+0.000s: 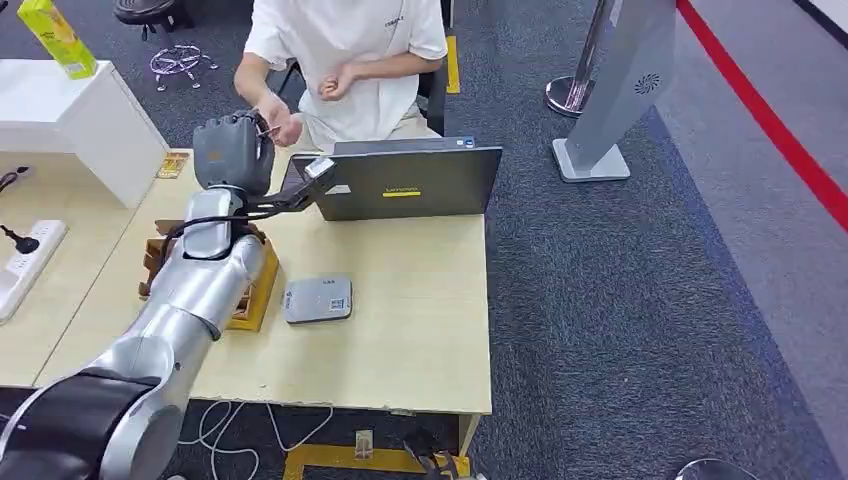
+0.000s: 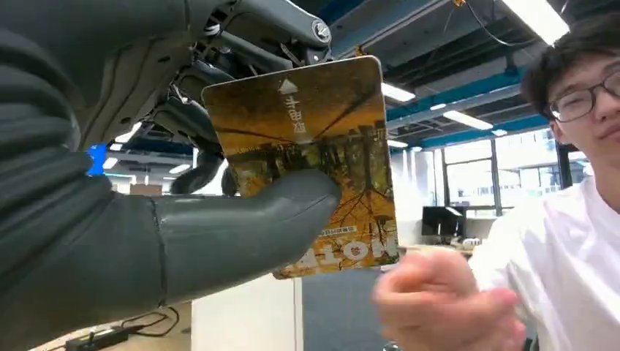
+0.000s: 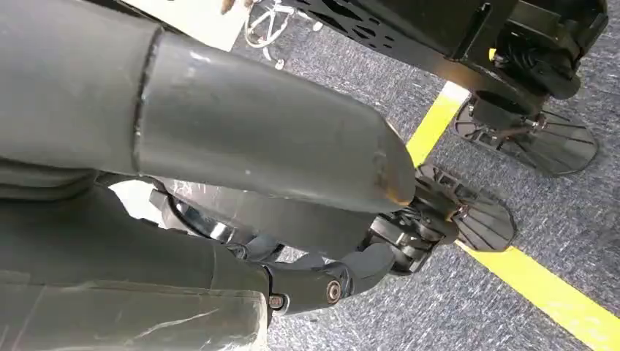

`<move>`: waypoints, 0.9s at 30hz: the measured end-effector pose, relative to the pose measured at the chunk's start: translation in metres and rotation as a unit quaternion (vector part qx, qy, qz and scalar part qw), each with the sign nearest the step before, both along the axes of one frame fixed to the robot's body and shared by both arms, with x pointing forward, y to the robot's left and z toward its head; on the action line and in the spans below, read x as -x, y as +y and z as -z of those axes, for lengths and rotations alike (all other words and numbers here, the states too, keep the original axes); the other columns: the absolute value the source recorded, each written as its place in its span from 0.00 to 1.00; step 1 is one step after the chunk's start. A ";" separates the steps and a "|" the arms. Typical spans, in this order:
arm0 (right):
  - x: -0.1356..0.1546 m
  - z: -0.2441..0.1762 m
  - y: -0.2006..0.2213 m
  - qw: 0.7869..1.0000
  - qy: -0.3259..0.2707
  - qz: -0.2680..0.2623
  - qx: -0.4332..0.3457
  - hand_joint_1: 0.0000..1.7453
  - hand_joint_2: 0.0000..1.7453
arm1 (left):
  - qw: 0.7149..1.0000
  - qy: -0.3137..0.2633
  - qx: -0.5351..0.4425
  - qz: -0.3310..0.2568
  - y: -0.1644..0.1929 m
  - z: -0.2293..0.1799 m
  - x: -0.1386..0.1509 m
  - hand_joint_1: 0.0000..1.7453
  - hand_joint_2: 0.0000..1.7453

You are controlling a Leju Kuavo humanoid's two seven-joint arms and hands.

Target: Pass the card to the sensor for recognition and then transmit it.

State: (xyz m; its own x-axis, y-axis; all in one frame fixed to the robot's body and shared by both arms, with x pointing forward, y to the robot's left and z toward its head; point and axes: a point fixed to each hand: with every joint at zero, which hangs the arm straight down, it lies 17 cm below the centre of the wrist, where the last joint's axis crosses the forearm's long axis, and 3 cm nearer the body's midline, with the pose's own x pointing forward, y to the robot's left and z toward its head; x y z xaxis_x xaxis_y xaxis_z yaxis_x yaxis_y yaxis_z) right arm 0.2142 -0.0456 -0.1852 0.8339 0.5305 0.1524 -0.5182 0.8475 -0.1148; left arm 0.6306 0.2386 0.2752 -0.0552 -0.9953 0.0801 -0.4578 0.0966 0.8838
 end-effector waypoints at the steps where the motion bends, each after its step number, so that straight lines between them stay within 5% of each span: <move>1: 0.000 0.000 0.000 1.000 0.000 0.000 0.000 0.00 0.00 | 1.000 0.001 -0.002 0.000 0.000 0.001 0.000 1.00 1.00; 20: 0.000 0.000 -0.002 1.000 0.001 0.016 0.002 0.00 0.00 | 0.999 -0.016 0.003 0.042 -0.030 0.000 0.009 1.00 1.00; 27: -0.004 0.001 -0.005 0.999 -0.005 0.048 -0.003 0.00 0.00 | 0.992 -0.047 0.036 0.108 -0.063 0.012 0.051 1.00 1.00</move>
State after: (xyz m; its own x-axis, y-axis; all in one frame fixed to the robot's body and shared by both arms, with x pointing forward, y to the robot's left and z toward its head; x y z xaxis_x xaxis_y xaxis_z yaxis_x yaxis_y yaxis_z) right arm 0.2182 -0.0502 -0.1864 0.8793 0.4475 0.1629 -0.4336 0.8938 -0.1147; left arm 0.5797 0.1752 0.2635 -0.2771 -0.9514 0.1342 -0.4991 0.2619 0.8260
